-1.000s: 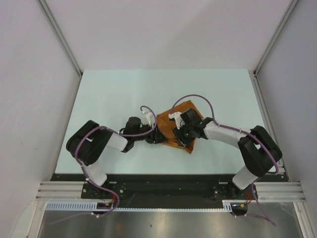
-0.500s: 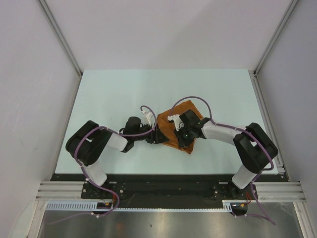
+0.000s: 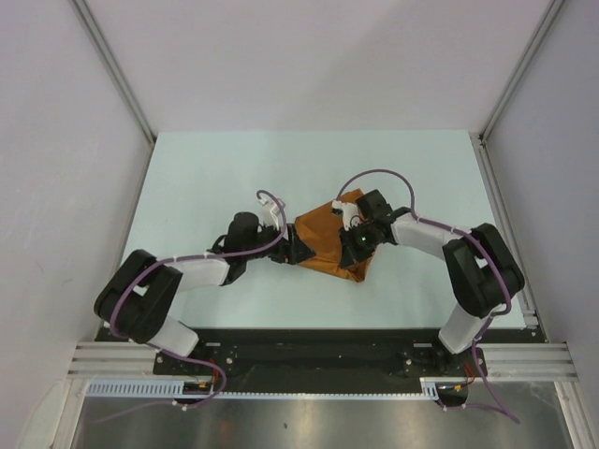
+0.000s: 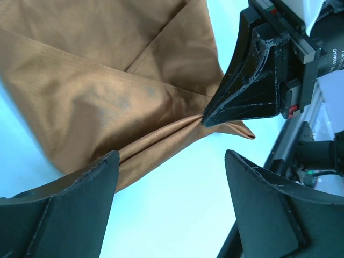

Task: Fold the napkin, place the utensils inside, and roll it up
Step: Roll the napkin at the center of the board.

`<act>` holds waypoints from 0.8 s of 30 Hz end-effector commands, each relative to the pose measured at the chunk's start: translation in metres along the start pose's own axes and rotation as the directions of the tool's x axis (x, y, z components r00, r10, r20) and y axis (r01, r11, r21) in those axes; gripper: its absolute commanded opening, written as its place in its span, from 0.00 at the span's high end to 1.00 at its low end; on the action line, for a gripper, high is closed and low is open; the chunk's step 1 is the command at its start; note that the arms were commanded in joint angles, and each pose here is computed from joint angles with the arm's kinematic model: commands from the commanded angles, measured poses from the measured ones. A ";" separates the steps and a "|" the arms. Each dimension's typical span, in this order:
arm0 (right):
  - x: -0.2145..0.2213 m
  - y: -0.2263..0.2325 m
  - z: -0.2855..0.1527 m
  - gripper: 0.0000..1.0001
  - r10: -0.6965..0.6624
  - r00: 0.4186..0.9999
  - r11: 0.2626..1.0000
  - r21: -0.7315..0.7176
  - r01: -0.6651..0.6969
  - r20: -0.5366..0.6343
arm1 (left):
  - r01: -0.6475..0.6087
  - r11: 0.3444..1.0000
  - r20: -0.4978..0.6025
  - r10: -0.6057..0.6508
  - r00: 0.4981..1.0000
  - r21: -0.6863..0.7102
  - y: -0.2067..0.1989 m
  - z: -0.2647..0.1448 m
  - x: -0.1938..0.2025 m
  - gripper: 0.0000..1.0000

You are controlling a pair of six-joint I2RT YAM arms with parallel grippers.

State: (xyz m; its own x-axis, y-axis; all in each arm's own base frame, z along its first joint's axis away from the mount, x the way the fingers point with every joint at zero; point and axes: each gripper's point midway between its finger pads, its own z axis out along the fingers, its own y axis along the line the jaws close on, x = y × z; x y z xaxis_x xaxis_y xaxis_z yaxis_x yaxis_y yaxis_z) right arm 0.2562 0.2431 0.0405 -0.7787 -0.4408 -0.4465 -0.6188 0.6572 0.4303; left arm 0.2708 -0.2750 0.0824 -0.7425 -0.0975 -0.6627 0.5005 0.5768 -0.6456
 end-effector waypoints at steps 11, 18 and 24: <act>-0.004 -0.015 0.007 1.00 0.088 0.994 0.995 -0.039 -0.091 -0.060 | -0.111 0.971 -0.002 0.113 0.994 -0.212 0.046 -0.016 0.001 0.11; -0.005 -0.021 0.010 1.00 0.114 0.990 0.992 -0.044 -0.118 -0.083 | -0.078 0.975 -0.012 0.077 0.997 -0.207 0.058 -0.014 0.009 0.12; 0.000 -0.024 0.013 1.00 0.125 0.987 0.990 -0.046 -0.131 -0.102 | -0.029 0.987 -0.006 0.028 1.000 -0.156 0.059 -0.005 0.015 0.20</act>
State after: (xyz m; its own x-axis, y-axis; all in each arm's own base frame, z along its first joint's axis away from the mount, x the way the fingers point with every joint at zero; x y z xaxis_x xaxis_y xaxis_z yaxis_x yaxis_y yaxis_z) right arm 0.2653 0.2363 0.0206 -0.8569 -0.4145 -0.3063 -0.5154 0.6792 0.5226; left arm 0.2838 -0.2314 0.0350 -0.7366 -0.0546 -0.6741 0.4251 0.7379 -0.5243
